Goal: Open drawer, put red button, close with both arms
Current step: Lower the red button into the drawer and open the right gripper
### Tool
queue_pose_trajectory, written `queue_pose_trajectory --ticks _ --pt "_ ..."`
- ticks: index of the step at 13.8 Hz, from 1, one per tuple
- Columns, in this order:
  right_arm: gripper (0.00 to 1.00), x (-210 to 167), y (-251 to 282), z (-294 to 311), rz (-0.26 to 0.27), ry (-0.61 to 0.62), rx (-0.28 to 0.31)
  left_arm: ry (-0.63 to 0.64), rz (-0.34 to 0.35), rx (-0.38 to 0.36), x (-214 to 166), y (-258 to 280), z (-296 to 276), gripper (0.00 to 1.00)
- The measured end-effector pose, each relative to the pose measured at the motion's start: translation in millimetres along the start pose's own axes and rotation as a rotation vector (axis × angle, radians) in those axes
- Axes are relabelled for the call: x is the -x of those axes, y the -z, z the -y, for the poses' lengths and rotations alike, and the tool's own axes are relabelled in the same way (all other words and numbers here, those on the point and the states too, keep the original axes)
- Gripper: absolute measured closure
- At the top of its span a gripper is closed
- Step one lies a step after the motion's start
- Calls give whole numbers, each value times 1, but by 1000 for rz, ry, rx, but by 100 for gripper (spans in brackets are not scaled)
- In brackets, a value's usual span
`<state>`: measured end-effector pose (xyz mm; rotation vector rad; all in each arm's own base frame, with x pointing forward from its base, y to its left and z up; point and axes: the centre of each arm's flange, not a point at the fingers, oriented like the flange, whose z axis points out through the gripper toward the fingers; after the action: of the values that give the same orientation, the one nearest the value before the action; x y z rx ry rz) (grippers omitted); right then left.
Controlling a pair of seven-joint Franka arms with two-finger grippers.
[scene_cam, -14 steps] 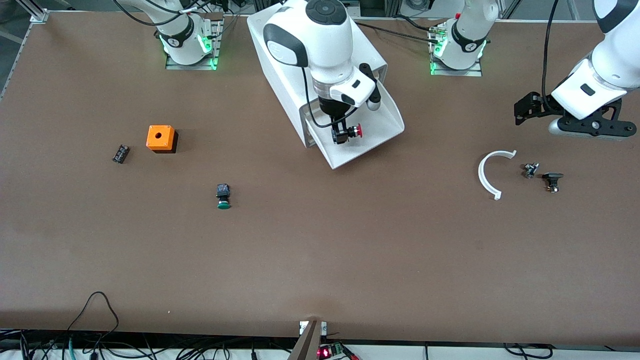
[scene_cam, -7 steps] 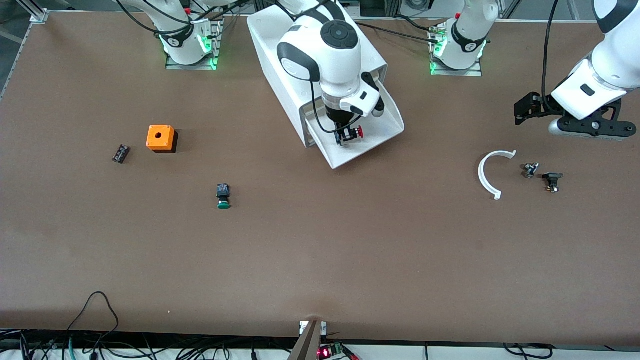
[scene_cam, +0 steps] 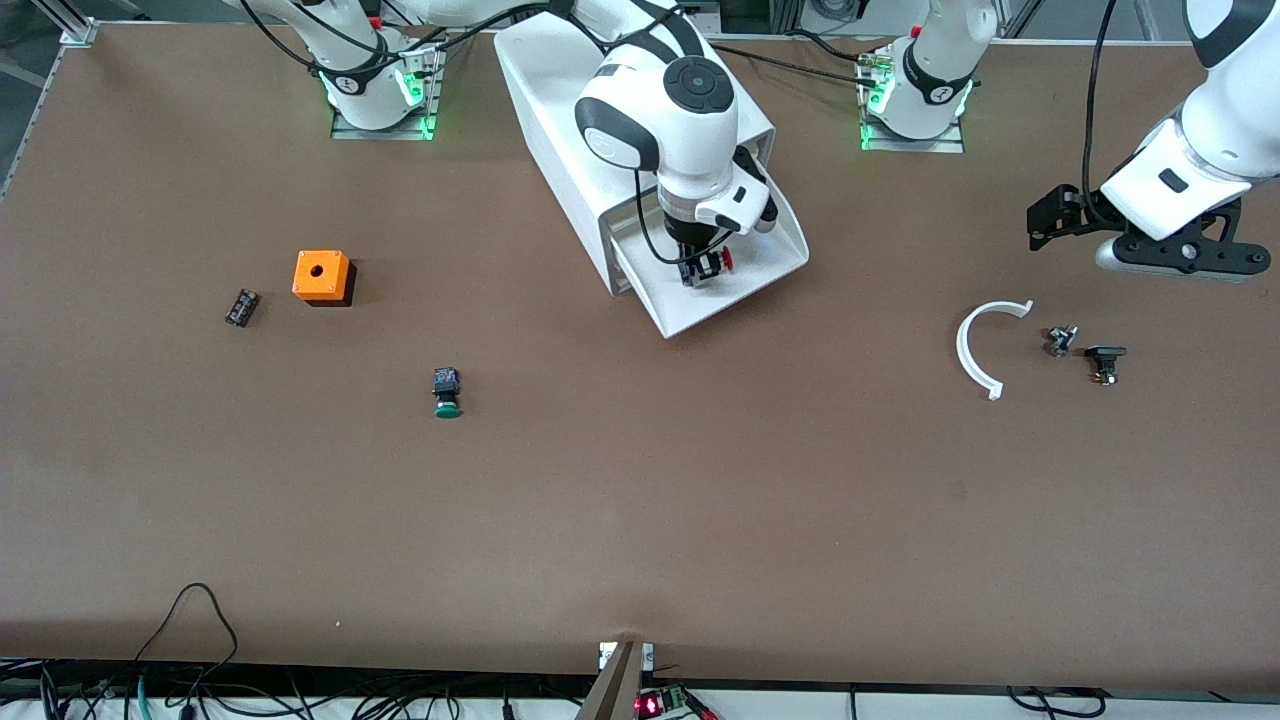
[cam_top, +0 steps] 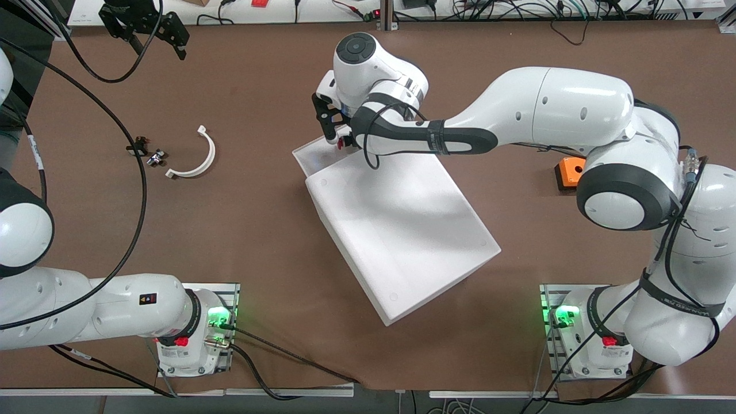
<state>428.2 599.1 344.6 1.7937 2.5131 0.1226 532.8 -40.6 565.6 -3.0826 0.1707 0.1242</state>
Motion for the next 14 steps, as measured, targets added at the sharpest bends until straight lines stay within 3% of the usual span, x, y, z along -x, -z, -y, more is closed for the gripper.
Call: queue_pose_trajectory --ticks 4,6,10,14 --pt "13 -10 4 5 -7 -35 7 -3 52 5 -3 -24 0 0" --pt "0 -11 15 0 -20 -95 24 -4 85 9 -4 -40 0 0" --pt "0 12 77 -26 -58 -313 127 -3 121 16 -6 -54 -1 0" --pt "0 97 145 -74 -58 -490 284 96 82 110 -22 -68 -21 0"
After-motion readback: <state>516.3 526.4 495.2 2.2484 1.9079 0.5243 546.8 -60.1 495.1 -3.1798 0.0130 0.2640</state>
